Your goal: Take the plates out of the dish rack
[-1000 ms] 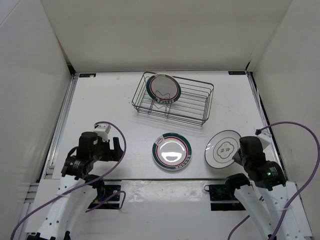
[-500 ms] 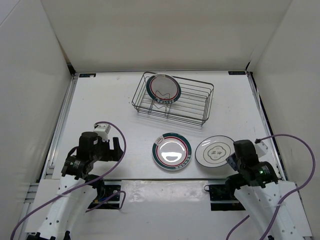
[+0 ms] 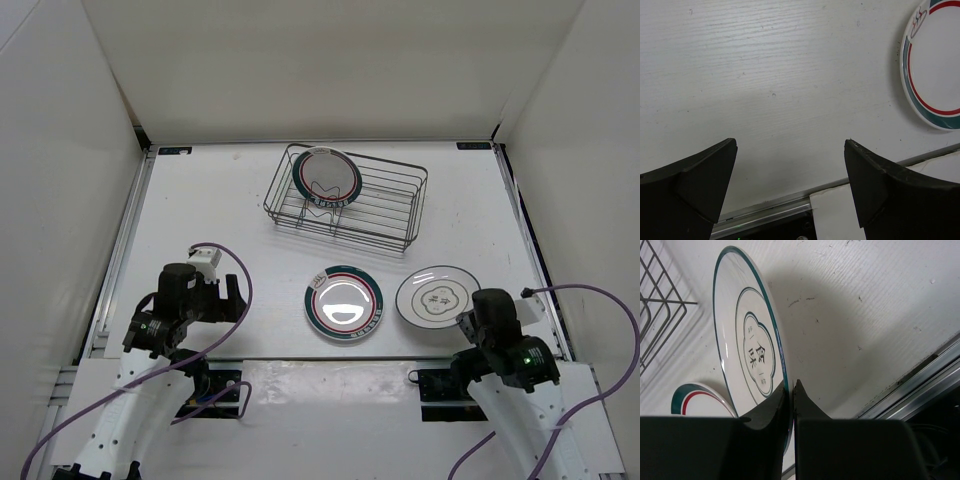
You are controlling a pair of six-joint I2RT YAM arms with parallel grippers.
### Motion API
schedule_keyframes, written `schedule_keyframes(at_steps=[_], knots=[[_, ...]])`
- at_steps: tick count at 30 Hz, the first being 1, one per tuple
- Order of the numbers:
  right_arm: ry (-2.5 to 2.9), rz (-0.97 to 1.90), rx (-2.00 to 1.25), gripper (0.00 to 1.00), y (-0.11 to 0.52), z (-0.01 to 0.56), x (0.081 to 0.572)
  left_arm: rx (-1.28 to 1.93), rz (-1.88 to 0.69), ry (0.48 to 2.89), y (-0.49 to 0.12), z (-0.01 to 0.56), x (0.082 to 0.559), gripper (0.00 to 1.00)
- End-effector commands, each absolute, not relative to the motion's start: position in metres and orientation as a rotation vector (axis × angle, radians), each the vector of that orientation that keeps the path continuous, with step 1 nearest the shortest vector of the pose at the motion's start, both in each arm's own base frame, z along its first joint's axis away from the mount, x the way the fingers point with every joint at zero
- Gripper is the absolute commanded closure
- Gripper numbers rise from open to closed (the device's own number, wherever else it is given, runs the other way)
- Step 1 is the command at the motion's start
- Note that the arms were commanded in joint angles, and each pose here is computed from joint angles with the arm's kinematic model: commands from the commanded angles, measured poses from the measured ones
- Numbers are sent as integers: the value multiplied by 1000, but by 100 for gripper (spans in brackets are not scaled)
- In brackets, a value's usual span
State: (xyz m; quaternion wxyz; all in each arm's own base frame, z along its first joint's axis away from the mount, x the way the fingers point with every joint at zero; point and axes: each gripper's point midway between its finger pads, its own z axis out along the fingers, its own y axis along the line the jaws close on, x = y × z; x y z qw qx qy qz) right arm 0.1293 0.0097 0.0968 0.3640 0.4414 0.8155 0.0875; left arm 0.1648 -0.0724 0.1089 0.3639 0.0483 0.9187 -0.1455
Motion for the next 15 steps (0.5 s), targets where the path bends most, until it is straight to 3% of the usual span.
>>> schedule_keyframes(at_steps=[1,15], knots=[[2251,10,1216,98,-5,51,91,126,-370,2374,-72,107,163,0],[2369,-190,1289,98,-5,36,92,125,-373,2373,-72,108,163,0]])
